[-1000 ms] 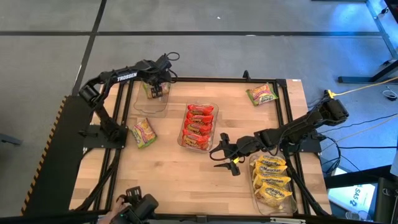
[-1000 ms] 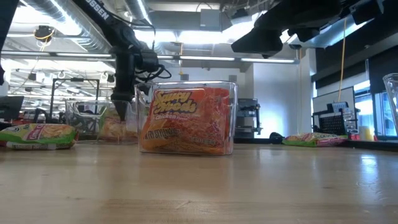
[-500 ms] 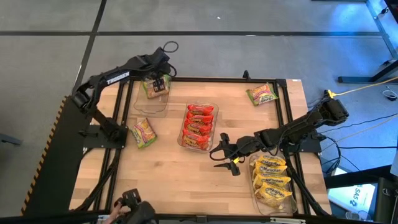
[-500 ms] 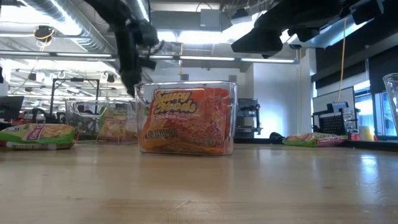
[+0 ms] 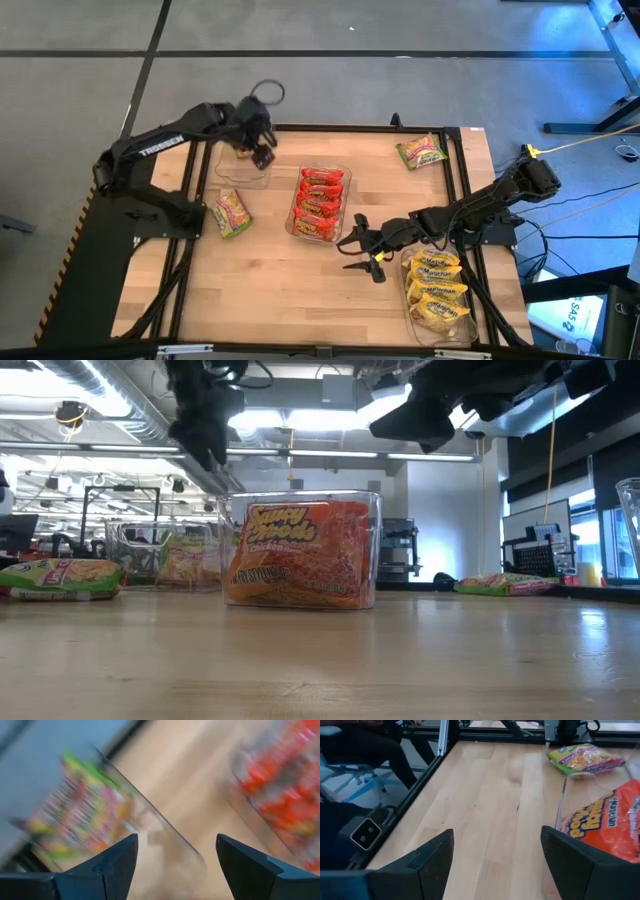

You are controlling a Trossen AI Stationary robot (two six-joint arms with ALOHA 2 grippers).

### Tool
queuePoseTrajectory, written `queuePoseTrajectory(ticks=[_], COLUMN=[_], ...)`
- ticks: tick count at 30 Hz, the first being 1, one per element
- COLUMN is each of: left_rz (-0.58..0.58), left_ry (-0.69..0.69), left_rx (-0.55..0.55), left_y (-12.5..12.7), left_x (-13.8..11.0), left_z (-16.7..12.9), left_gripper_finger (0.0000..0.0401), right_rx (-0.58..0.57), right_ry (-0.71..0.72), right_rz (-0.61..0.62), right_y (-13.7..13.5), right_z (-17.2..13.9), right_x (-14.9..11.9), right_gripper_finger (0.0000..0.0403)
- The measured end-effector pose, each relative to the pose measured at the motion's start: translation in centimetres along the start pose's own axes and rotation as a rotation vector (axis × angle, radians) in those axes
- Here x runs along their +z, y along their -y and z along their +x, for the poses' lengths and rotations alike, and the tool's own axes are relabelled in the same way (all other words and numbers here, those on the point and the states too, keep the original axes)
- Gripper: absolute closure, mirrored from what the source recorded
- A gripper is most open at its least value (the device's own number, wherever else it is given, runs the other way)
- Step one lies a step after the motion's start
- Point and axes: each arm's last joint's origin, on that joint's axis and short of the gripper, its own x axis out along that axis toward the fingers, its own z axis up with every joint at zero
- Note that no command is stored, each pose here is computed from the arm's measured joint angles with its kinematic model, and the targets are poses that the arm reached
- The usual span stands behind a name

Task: Sort Maruchan noodles
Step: Move the green noodle pack on the table

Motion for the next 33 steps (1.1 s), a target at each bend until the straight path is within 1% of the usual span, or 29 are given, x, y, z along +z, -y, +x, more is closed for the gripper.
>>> queuePoseTrajectory(ticks=[2,5,8,10,12,15,18,21,23,26,28,31,33], left_rz=[-0.03,-0.07,-0.12,-0.163,-0.182,-0.181,-0.203,-0.231,-0.264,-0.321,-0.335,-0.379,-0.391], left_ry=[-0.066,-0.186,-0.272,-0.325,-0.372,-0.421,-0.444,-0.462,-0.468,-0.484,-0.484,-0.422,-0.404], left_rx=[-0.029,-0.028,-0.029,-0.046,-0.055,-0.025,0.075,0.219,0.281,0.328,0.369,0.437,0.444], left_y=[1.5,3.5,5.6,7.0,8.2,9.4,9.6,8.9,8.5,7.9,7.4,6.9,6.7], left_x=[-1.0,-2.8,-4.4,-5.6,-6.8,-8.8,-10.7,-12.4,-13.4,-14.6,-15.3,-16.1,-16.4], left_z=[-0.3,-0.9,-1.3,-1.2,-1.1,-0.4,0.9,2.2,3.2,4.8,5.6,6.7,7.3], left_gripper_finger=[0.0139,0.0139,0.0138,0.0138,0.0138,0.0138,0.0138,0.0138,0.0138,0.0138,0.0138,0.0138,0.0138], right_rx=[0.015,0.022,0.023,0.035,0.071,0.108,0.117,0.116,0.116,0.11,0.111,0.11,0.11], right_ry=[0.0,0.01,0.019,0.031,0.04,0.054,0.054,0.055,0.061,0.078,0.087,0.093,0.091], right_rz=[0.017,0.036,0.047,0.062,0.064,0.064,0.07,0.074,0.075,0.068,0.06,0.035,0.03], right_y=[0.0,-0.1,-0.1,-0.1,-0.3,-0.4,-0.5,-0.5,-0.5,-0.5,-0.5,-0.5,-0.5], right_z=[0.0,0.0,0.0,0.0,0.0,0.0,0.0,0.0,0.0,0.0,0.0,0.0,0.0], right_x=[0.0,0.1,0.2,0.4,0.8,1.4,1.5,1.5,1.5,1.9,2.2,2.5,2.4], right_gripper_finger=[0.013,0.013,0.013,0.013,0.013,0.013,0.013,0.013,0.013,0.013,0.013,0.013,0.013])
